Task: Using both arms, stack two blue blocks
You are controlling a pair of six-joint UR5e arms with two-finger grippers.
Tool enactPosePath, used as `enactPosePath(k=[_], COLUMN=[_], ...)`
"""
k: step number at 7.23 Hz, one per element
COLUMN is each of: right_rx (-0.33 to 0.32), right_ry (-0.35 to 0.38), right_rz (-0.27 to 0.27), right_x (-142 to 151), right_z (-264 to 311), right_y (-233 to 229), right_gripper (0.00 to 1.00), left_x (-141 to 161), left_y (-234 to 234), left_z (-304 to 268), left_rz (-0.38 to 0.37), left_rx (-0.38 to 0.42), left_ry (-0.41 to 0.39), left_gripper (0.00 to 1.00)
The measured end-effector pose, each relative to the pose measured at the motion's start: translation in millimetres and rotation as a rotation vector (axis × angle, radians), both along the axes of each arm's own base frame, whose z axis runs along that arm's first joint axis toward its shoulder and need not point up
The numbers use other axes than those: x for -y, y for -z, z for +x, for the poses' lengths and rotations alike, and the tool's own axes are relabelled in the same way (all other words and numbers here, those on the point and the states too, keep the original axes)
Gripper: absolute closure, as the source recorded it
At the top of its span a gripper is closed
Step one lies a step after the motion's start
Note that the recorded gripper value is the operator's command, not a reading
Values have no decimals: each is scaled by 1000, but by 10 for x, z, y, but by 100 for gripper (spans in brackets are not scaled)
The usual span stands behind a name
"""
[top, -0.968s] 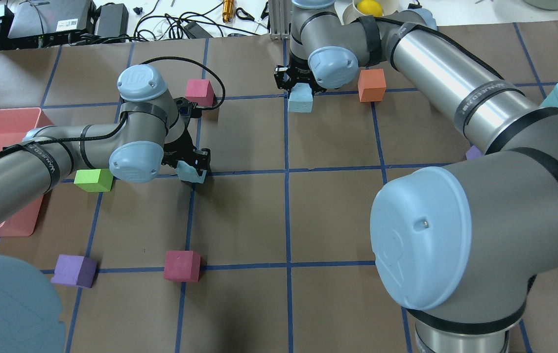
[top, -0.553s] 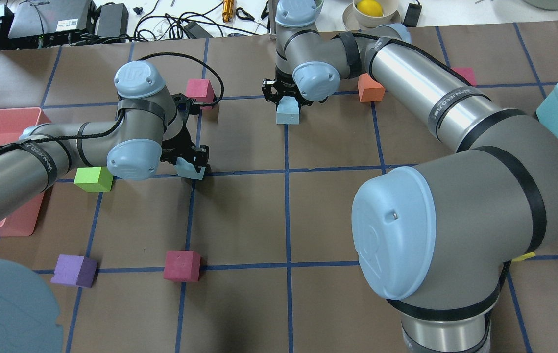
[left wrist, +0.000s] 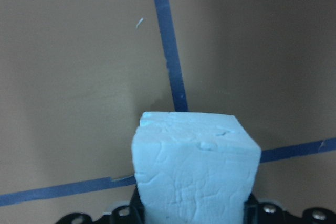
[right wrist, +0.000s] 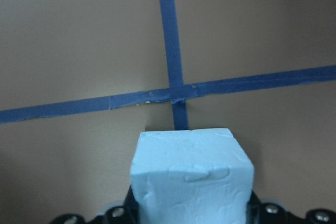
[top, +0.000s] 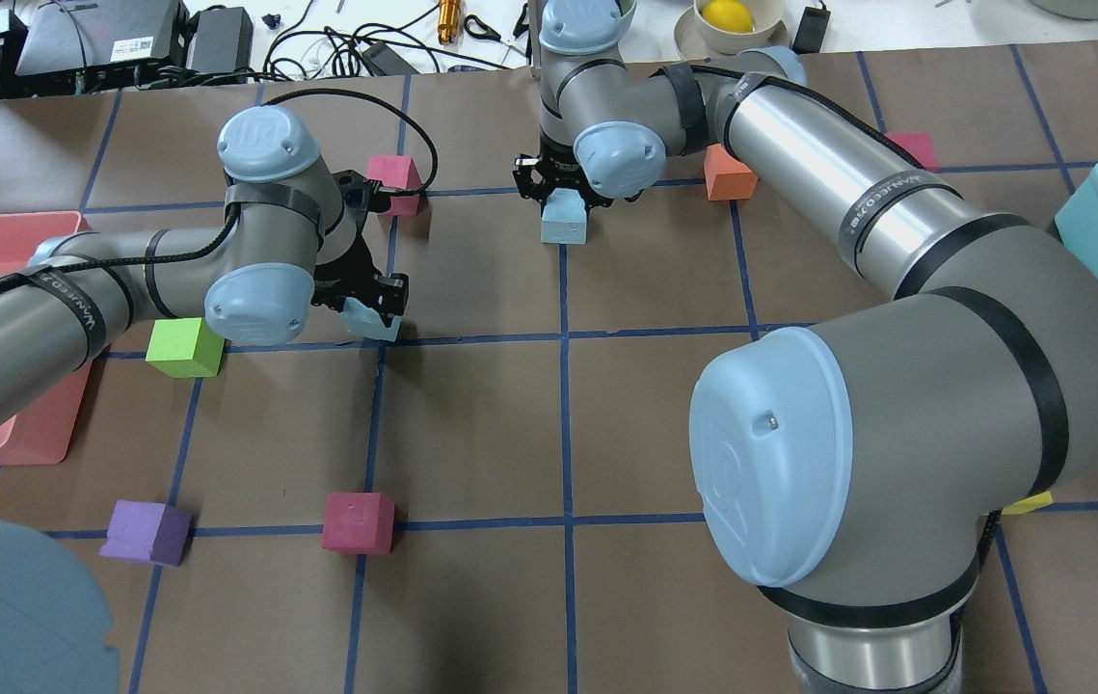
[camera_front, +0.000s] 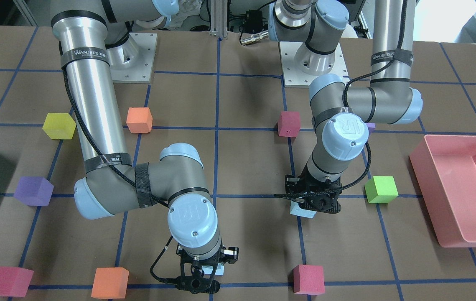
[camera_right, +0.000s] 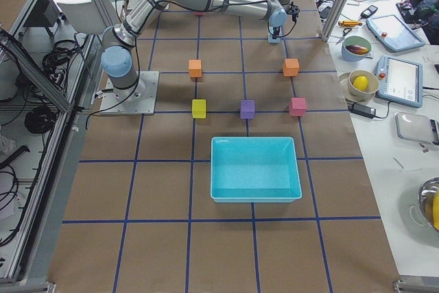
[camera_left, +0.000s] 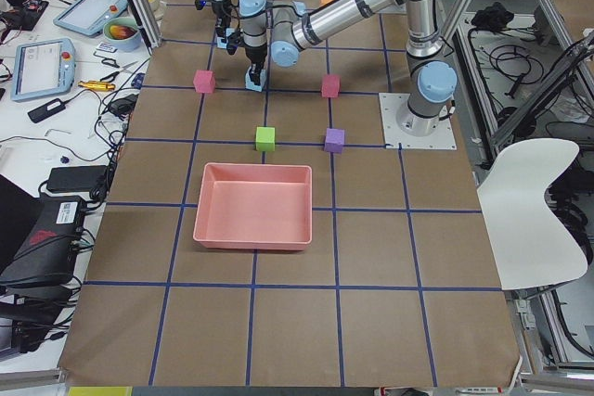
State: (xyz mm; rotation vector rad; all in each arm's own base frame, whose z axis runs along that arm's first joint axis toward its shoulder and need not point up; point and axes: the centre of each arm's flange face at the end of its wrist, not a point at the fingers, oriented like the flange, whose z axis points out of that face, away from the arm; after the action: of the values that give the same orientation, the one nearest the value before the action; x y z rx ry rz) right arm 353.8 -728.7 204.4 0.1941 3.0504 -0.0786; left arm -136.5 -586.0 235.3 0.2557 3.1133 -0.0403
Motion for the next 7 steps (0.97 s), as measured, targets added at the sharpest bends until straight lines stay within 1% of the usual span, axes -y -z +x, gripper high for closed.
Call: enactPosePath(k=[1,3,4,6,7], right_rx=[-1,-8,-15,-27,-36], right_ry=[1,6,7,15,25], right_rz=[1,12,19,41,65], right_x=[8,-18,-48,-152,-247], right_z=[2,-10,-25,-170,-319], right_y=[8,2,-96,-563,-880], right_gripper=[0,0,0,0,0], left_x=[90,265,364,551,620], left_y=[-73,-286,-433,-637,-682], left_z=[-20,-42,-51,-88,-165], left_rz=[-8,-8,2,7,1], left_rx=[-1,-2,-4,-8,-10], left_ry=[-1,0,0,-7,-22], left_gripper=[100,100,100,100,100])
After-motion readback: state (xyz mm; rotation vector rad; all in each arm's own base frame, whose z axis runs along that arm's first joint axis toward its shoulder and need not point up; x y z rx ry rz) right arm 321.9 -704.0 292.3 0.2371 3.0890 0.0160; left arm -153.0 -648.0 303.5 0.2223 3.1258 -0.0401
